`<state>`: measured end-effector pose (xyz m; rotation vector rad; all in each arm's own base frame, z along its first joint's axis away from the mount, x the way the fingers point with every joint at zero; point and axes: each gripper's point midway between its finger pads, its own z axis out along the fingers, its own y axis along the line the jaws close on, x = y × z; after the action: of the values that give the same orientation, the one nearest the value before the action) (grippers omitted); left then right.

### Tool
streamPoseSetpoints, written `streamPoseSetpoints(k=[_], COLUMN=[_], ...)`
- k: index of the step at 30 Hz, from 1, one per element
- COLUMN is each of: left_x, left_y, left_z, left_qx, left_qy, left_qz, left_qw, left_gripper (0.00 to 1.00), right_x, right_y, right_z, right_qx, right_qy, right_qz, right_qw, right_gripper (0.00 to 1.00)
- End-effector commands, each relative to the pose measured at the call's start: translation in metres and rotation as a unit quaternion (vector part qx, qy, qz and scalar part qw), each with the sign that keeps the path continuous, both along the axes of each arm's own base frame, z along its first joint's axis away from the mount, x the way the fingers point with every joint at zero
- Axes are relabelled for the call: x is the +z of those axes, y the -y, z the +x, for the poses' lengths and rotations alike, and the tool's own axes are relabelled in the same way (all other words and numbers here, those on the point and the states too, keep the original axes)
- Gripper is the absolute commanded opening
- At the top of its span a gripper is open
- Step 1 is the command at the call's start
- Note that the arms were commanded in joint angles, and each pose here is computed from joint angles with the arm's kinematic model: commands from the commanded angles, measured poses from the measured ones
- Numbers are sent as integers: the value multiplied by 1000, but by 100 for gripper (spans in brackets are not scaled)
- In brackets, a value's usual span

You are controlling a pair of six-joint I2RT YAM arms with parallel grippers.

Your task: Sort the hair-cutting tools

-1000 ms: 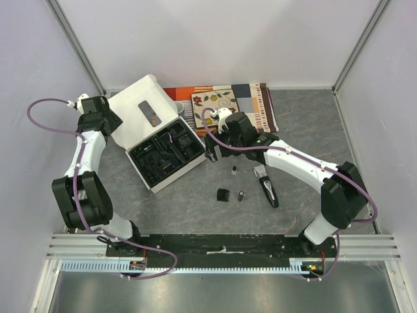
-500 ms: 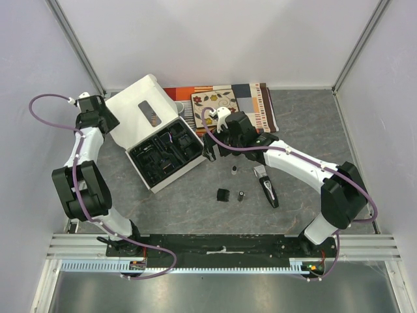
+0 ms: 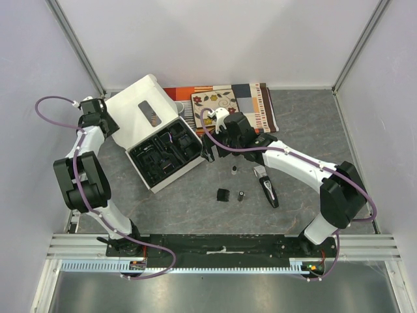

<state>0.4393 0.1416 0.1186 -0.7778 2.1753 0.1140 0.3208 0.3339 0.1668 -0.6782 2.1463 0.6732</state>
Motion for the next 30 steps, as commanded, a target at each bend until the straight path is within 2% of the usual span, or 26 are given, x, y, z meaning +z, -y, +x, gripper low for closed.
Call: streamPoseSetpoints(k=[1, 4, 6, 7, 9, 13, 21, 30], left_x=[9, 8, 7, 7, 8, 17, 75, 100], left_y=[-8, -10, -10, -10, -11, -12, -10, 17], left_z=[15, 19, 20, 20, 20, 15, -4, -28], left_qx=[-22, -25, -25, -24, -24, -13, 18, 3], left_qy=[21, 18, 18, 18, 20, 36, 118, 159], left_qz=[20, 21, 21, 20, 22, 29, 48, 63], left_qw=[999, 999, 999, 999, 999, 999, 992, 985], left_gripper=[53, 47, 37, 27, 21, 2, 2, 2], right_x=[2, 2, 0, 0, -2, -5, -6, -8], right_y=[-8, -10, -9, -9, -9, -8, -7, -5], right_z=[0, -2, -1, -2, -2, -4, 1, -2], right_qx=[7, 9, 7, 7, 6, 6, -11, -18], right_qy=[5, 6, 5, 6, 5, 3, 3, -2], right_qz=[15, 15, 15, 14, 14, 11, 10, 13], right_qw=[1000, 1000, 1000, 1000, 1000, 1000, 1000, 1000], right_gripper=[96, 95, 95, 95, 95, 95, 94, 94])
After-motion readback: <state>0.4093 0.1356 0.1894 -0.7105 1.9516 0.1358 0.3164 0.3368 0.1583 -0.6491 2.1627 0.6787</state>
